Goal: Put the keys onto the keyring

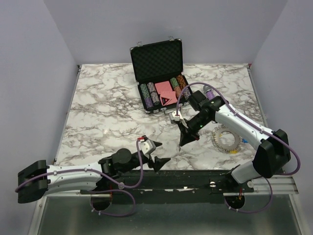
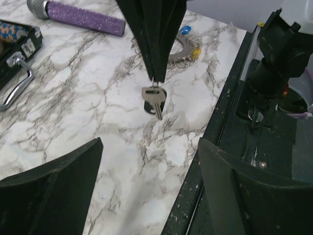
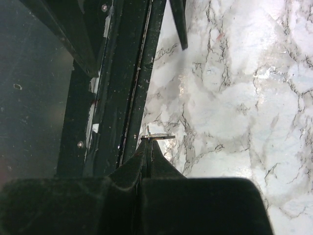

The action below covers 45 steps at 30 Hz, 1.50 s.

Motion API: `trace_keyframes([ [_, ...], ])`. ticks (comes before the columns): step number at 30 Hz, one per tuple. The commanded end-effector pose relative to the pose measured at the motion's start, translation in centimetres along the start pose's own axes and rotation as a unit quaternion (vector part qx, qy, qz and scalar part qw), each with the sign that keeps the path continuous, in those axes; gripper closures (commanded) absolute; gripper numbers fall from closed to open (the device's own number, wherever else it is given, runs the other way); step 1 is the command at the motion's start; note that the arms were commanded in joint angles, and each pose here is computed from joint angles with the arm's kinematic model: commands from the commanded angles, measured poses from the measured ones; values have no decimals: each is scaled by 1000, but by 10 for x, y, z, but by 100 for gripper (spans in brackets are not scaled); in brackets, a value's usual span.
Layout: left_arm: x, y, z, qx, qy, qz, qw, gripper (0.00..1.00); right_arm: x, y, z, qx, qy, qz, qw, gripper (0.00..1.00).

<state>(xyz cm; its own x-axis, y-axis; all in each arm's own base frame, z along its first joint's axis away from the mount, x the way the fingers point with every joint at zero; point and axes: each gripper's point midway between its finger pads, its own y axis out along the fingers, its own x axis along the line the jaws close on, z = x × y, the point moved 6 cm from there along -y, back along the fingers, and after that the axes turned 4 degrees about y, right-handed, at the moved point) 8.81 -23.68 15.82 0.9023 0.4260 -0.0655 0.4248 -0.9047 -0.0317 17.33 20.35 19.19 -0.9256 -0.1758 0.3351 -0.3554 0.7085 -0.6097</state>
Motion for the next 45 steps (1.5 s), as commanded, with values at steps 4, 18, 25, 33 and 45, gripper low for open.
trace_keyframes([
  [4,-8,37,-40,-54,23,30,998,33,3,0,-6,-5,-11,-11,1000,100],
  [18,-10,54,-37,-46,33,43,997,53,6,1,-8,-14,-17,-17,1000,100],
  [25,-11,62,-34,-34,41,55,997,56,7,0,-10,-18,-16,-20,1000,100],
  [33,-12,66,-27,-11,49,58,997,66,7,0,-9,-19,-16,-20,999,100],
  [45,-8,68,-21,6,57,48,997,78,8,0,-11,-23,-18,-24,999,100],
])
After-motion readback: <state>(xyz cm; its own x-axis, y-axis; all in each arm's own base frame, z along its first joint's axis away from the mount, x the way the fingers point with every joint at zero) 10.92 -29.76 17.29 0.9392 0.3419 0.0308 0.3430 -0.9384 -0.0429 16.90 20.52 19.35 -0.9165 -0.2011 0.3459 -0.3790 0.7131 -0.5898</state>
